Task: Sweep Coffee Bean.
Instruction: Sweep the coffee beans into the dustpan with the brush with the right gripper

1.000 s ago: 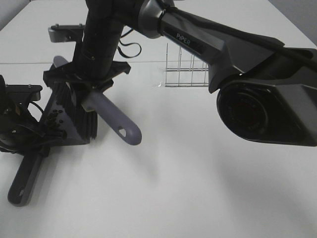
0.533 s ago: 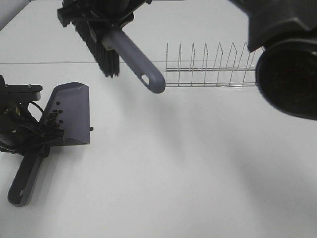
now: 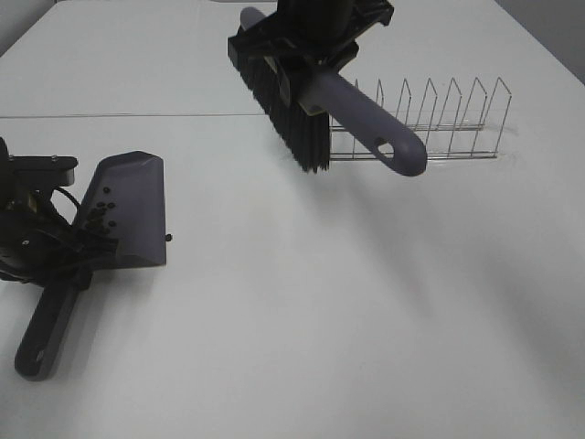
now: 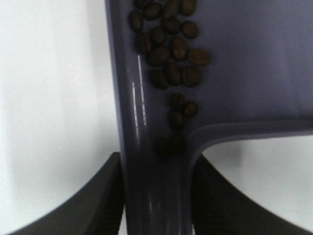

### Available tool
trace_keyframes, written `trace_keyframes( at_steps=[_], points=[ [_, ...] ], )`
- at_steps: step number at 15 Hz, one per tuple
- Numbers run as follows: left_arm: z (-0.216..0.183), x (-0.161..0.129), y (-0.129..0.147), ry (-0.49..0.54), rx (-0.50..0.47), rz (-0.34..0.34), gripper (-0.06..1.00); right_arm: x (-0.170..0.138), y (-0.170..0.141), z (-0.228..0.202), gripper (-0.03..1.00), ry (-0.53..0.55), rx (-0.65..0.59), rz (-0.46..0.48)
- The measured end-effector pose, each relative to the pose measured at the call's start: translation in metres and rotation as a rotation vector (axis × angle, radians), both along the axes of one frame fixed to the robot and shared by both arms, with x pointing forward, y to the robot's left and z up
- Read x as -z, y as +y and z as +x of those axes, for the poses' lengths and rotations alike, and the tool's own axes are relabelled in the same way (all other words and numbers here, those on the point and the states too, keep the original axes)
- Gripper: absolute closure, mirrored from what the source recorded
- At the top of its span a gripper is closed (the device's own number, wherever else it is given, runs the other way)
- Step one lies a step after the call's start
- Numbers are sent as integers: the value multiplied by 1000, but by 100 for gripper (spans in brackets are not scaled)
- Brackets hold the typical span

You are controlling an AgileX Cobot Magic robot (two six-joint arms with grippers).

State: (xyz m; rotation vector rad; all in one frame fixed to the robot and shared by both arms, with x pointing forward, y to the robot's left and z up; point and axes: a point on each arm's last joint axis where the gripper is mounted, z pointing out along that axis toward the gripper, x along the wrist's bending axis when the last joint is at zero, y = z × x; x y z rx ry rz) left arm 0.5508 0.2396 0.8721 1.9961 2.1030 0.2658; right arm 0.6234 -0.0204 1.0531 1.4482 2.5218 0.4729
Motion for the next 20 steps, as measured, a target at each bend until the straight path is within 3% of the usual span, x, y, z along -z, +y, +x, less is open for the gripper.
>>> trace_keyframes(
  at_steps=[3, 8, 15, 20],
  points=[
    [-4, -7, 2, 14, 17, 19, 56, 23, 13, -15, 61, 115, -21, 43],
    [-6, -10, 7, 23, 3, 66, 56, 24, 25, -23, 61, 115, -47, 64],
    [-6, -10, 7, 16, -2, 67, 56, 25, 30, -18, 61, 69, -35, 114],
    [-6, -6, 7, 28, 1, 72, 56, 88, 44, -6, 61, 159, -8, 111]
  ],
)
